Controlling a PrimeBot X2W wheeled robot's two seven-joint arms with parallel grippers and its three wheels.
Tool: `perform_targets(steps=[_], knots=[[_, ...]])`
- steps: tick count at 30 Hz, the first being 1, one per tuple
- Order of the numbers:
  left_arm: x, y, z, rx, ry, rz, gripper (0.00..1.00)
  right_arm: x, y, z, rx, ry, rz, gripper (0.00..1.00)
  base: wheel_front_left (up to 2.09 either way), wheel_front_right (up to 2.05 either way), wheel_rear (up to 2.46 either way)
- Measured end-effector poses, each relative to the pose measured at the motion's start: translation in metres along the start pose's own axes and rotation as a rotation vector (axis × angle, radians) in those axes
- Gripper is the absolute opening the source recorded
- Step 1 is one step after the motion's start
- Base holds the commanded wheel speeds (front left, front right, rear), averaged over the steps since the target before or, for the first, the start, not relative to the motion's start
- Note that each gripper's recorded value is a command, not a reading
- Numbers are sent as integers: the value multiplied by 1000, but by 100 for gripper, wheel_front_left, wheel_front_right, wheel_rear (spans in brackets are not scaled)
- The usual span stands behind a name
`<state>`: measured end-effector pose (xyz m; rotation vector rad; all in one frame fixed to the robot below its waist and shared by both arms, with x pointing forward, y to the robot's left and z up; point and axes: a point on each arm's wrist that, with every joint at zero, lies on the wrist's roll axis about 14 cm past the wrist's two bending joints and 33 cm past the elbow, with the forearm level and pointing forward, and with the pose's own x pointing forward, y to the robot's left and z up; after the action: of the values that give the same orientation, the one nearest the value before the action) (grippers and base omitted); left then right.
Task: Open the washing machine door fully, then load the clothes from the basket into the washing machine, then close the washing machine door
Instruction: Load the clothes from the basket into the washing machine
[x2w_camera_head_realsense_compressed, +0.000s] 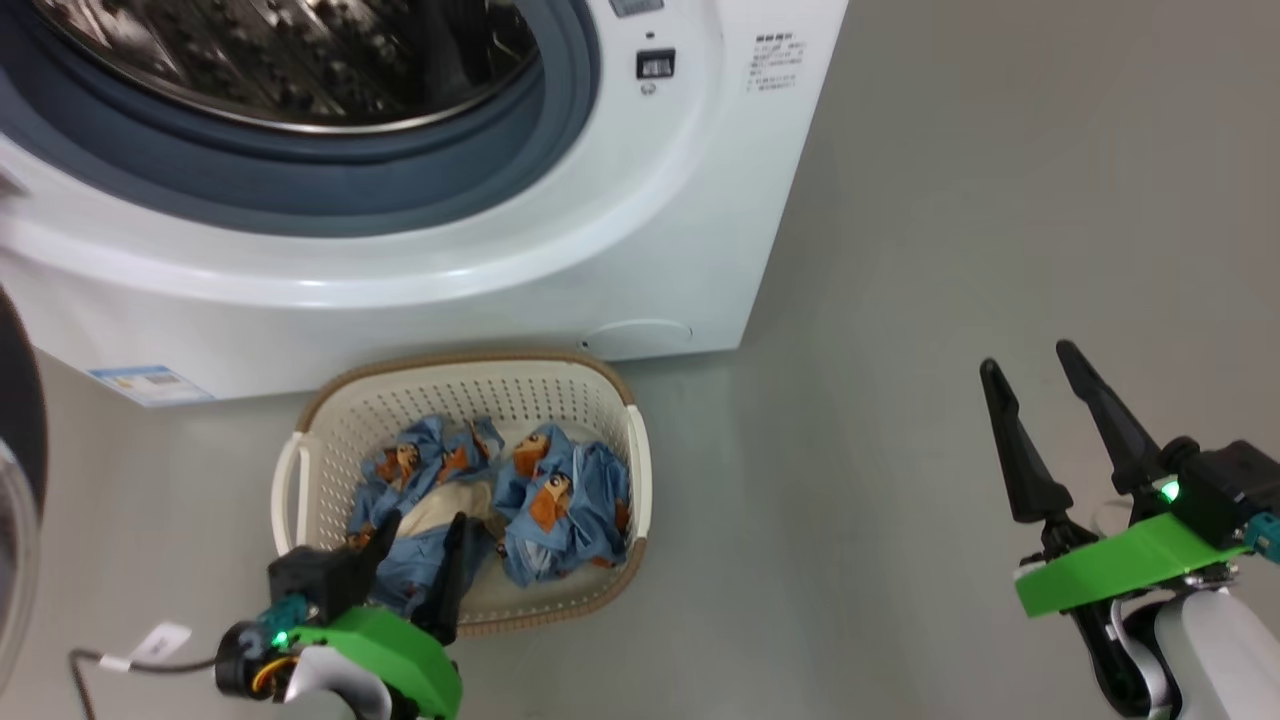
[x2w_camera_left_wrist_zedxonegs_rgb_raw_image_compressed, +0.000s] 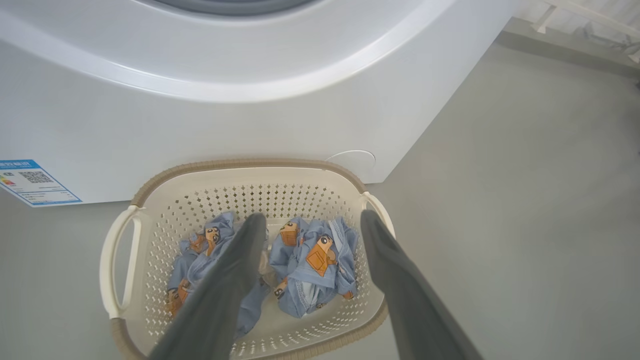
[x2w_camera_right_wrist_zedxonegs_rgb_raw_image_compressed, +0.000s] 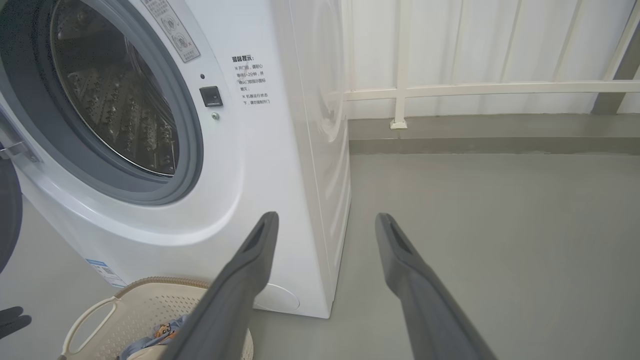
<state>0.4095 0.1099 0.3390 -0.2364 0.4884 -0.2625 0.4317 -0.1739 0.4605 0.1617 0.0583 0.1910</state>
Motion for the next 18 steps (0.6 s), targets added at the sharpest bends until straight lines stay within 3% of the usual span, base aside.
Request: perform_targets(steps=[18], knots=[[80,2,-73,-8,335,-52,100,50,-19,-44,20,58,-28,100,0,0,0]])
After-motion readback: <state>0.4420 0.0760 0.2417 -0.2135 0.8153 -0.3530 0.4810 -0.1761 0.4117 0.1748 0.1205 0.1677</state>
